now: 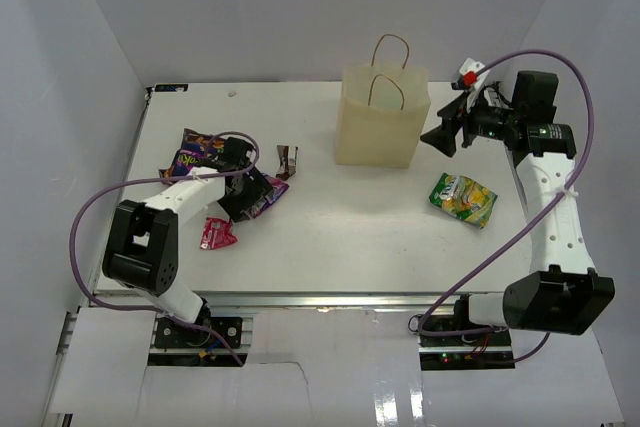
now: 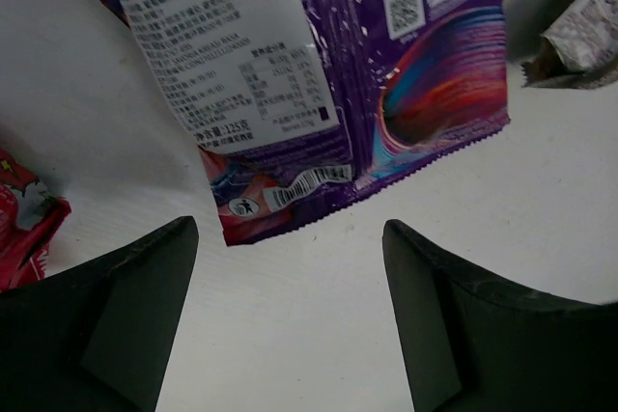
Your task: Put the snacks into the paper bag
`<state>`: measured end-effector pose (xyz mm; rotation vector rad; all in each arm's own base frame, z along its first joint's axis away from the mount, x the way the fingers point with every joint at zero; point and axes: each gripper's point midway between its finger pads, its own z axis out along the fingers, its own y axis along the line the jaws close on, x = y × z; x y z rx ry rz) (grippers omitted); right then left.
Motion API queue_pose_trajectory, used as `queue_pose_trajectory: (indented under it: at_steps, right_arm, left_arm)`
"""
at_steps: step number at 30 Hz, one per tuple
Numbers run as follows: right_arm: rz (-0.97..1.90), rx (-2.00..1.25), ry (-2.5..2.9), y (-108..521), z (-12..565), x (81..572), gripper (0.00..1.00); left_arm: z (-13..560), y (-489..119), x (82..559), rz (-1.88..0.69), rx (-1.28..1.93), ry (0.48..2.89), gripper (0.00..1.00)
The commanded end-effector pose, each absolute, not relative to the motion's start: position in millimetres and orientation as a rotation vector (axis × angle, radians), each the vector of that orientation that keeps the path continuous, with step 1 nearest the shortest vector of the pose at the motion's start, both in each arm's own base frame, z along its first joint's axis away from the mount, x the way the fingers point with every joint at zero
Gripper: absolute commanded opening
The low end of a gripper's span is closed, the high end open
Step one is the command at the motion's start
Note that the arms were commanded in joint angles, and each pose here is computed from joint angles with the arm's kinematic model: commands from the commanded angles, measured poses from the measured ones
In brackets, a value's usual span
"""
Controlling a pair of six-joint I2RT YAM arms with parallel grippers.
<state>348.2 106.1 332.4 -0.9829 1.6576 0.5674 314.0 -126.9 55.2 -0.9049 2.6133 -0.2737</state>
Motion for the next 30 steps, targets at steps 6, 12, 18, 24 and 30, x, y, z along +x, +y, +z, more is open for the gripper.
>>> queue_pose_trajectory:
  at_steps: [6,12,18,24,30]
  right_arm:
    - [0.738,-1.005,1.735,116,270,298,0.80]
    - [0.778,-0.998,1.748,119,259,287,0.80]
    - [0.806,-1.064,1.724,123,254,271,0.80]
    - [1.104,-1.291,1.556,155,249,197,0.78]
    - [1.176,-1.439,1.661,176,204,156,0.75]
  left_arm:
    - [49,-119,332,-0.415,-0.888,2.592,0.88]
    - [27,-117,344,-0.476,-0.816,2.602,0.86]
    - [21,-118,342,-0.536,-0.772,2.608,0.56]
    - [38,-135,328,-0.714,-0.555,2.552,0.20]
    - [76,-153,303,-0.865,-0.289,2.409,0.04]
